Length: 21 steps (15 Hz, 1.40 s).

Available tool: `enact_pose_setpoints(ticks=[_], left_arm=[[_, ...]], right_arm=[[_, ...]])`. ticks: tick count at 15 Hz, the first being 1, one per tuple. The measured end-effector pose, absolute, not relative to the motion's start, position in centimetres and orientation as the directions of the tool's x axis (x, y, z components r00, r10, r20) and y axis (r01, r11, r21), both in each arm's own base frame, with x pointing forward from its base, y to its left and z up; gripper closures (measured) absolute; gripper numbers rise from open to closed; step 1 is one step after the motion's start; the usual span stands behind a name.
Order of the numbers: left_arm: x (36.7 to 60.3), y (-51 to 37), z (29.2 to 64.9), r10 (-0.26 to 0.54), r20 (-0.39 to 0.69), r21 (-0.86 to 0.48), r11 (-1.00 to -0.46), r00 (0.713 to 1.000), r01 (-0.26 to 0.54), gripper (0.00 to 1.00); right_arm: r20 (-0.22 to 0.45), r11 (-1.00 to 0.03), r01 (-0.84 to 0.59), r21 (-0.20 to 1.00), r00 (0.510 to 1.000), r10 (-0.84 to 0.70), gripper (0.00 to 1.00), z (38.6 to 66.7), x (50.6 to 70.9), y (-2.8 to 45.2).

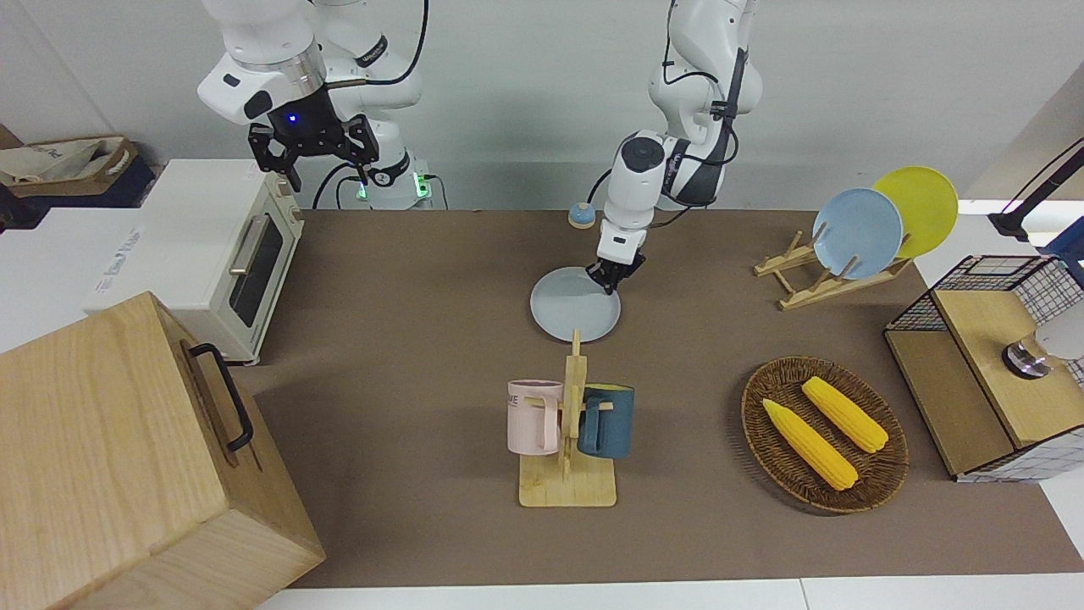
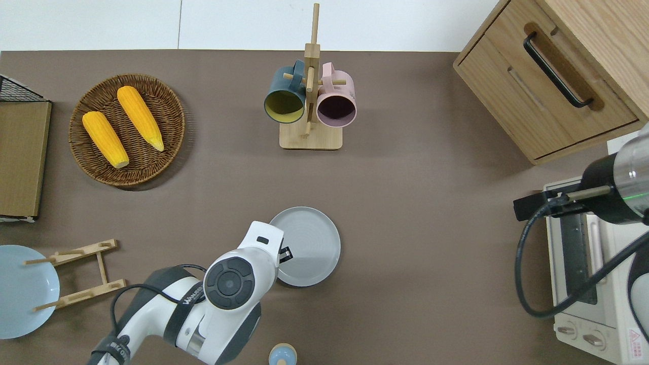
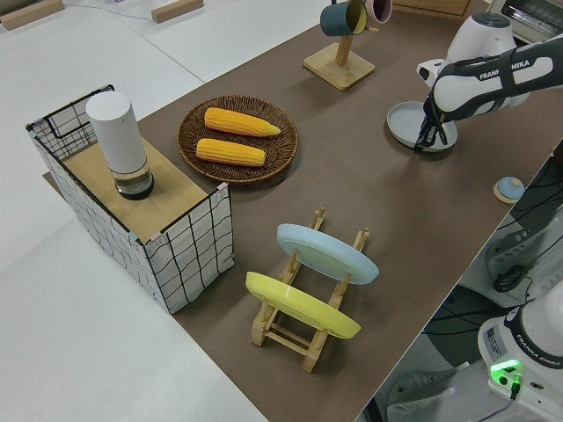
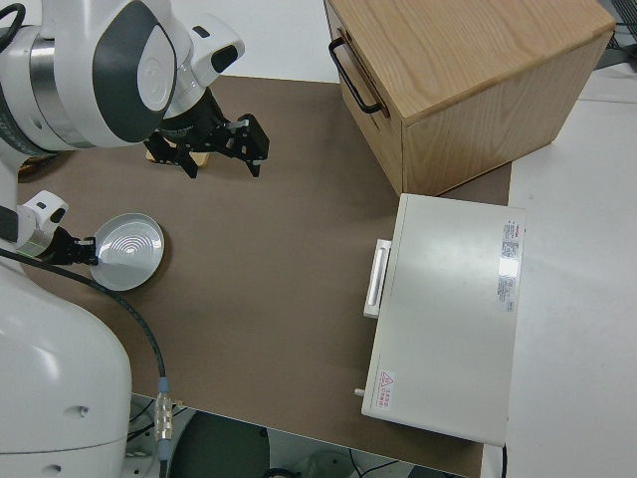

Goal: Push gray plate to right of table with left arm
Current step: 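Push the gray plate with the left gripper toward the right arm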

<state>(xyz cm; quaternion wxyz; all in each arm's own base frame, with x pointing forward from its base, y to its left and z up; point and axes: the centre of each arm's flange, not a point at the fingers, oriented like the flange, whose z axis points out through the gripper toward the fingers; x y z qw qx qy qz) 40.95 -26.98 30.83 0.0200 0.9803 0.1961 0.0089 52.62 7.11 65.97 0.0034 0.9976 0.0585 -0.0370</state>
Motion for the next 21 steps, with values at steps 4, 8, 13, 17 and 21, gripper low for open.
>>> enact_pose_setpoints(ticks=[4,8,13,17,21], left_arm=[[40.4,-31.7,31.5,0.413,0.008,0.003,-0.911,0.911,0.413,0.96],[40.3,-36.6,30.6,0.450,0.033,-0.005,-0.893,0.893,0.450,0.96],[39.5,-40.4,31.2,0.474,0.040,0.014,-0.880,0.879,0.474,0.96],[39.2,-40.5,30.9,0.467,0.043,-0.012,-0.884,0.883,0.468,0.70],[39.5,-40.4,31.1,0.467,0.048,-0.023,-0.883,0.883,0.469,0.29]], right_arm=[[-0.074,-0.993,0.117,0.002,0.990,0.116,0.01,66.0,52.6,7.1],[-0.074,-0.993,0.117,0.002,0.990,0.116,0.01,66.0,52.6,7.1],[-0.074,-0.993,0.117,0.002,0.990,0.116,0.01,66.0,52.6,7.1],[-0.074,-0.993,0.117,0.002,0.990,0.116,0.01,66.0,52.6,7.1],[-0.074,-0.993,0.117,0.002,0.990,0.116,0.01,66.0,52.6,7.1]])
